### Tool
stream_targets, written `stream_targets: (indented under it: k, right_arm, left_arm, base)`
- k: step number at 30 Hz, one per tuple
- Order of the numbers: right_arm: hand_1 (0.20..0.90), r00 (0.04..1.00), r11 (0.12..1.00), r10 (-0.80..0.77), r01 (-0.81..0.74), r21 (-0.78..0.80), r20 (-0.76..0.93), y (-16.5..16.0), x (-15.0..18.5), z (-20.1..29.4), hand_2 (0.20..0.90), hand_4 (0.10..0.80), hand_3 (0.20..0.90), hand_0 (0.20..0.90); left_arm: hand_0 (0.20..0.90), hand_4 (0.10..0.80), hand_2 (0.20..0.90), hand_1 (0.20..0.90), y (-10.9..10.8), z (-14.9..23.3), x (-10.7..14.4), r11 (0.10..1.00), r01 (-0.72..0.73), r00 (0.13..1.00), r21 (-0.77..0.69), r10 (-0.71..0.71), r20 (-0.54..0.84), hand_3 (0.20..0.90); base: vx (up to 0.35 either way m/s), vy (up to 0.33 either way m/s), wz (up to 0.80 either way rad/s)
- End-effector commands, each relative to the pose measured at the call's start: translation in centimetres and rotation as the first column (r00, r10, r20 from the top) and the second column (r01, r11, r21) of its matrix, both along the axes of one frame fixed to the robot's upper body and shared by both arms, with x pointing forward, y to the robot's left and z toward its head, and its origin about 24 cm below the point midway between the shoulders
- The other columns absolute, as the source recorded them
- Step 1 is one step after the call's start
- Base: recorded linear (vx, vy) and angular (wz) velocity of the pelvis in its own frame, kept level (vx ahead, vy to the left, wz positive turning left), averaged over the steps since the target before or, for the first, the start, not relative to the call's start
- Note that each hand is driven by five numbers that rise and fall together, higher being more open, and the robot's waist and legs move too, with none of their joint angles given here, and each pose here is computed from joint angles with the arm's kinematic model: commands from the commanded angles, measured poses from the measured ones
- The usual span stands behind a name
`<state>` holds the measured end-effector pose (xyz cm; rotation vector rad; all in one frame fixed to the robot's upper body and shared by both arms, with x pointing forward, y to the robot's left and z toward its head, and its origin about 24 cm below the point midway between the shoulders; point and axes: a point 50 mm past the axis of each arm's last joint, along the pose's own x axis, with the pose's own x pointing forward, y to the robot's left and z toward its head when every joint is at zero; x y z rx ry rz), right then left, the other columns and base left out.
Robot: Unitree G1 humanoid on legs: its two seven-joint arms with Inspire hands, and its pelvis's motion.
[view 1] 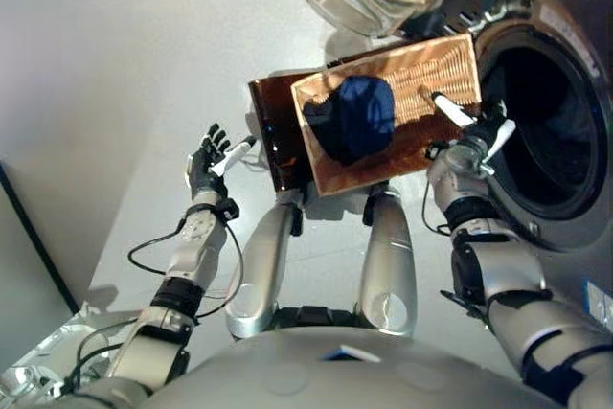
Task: Pick up the clothes and place them into the washing machine
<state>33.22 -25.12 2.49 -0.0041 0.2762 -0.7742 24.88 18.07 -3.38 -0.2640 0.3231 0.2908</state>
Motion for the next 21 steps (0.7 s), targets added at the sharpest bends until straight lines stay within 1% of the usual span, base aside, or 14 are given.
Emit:
stream_targets:
  k: [1,9,13,16,17,19,21]
  right_arm:
    - [0.900,0.998,0.993,0.005,0.002,-0.118,0.059,-0.8,-0.3,1.2,0.900,0.800,0.900,0.900]
    - [0.900,0.997,0.978,0.040,-0.026,-0.206,0.064,-1.0,0.0,2.4,0.900,0.800,0.900,0.900]
    - [0.900,0.994,0.966,0.076,-0.056,-0.253,0.073,-1.1,0.3,3.4,0.900,0.800,0.900,0.900]
    - [0.900,0.997,0.950,0.043,-0.022,-0.313,0.062,-1.8,0.2,3.9,0.900,0.800,0.900,0.900]
    - [0.900,0.998,0.934,0.036,-0.014,-0.357,0.055,-2.0,0.3,4.2,0.900,0.800,0.900,0.900]
    - [0.900,0.999,0.871,0.025,-0.012,-0.491,0.020,-2.7,0.3,5.1,0.900,0.800,0.900,0.900]
    - [0.900,1.000,0.857,0.004,-0.001,-0.515,0.006,-3.3,0.4,5.3,0.900,0.800,0.900,0.900]
  left_arm:
    - [0.900,0.800,0.900,0.900,2.1,0.8,-0.9,0.994,-0.098,0.994,0.043,0.096,0.053,0.900]
    - [0.900,0.800,0.900,0.900,3.0,0.5,-1.6,0.989,-0.138,0.990,0.057,0.137,0.030,0.900]
    - [0.900,0.800,0.900,0.900,3.2,0.5,-1.5,0.988,-0.144,0.989,0.060,0.143,0.033,0.900]
    - [0.900,0.800,0.900,0.900,3.2,0.6,-1.3,0.986,-0.155,0.987,0.058,0.153,0.039,0.900]
    - [0.900,0.800,0.900,0.900,3.2,0.7,-1.3,0.986,-0.157,0.987,0.060,0.154,0.043,0.900]
    - [0.900,0.800,0.900,0.900,3.3,1.0,-1.2,0.985,-0.155,0.987,0.077,0.151,0.062,0.900]
    - [0.900,0.800,0.900,0.900,3.3,1.2,-1.1,0.985,-0.153,0.986,0.084,0.147,0.077,0.900]
  base:
    - [0.063,-0.002,0.00]
    - [0.009,-0.001,-0.12]
    - [0.030,-0.014,-0.10]
    - [0.038,-0.020,0.02]
    - [0.037,-0.004,0.03]
    - [-0.065,0.000,0.04]
    - [-0.029,0.001,0.04]
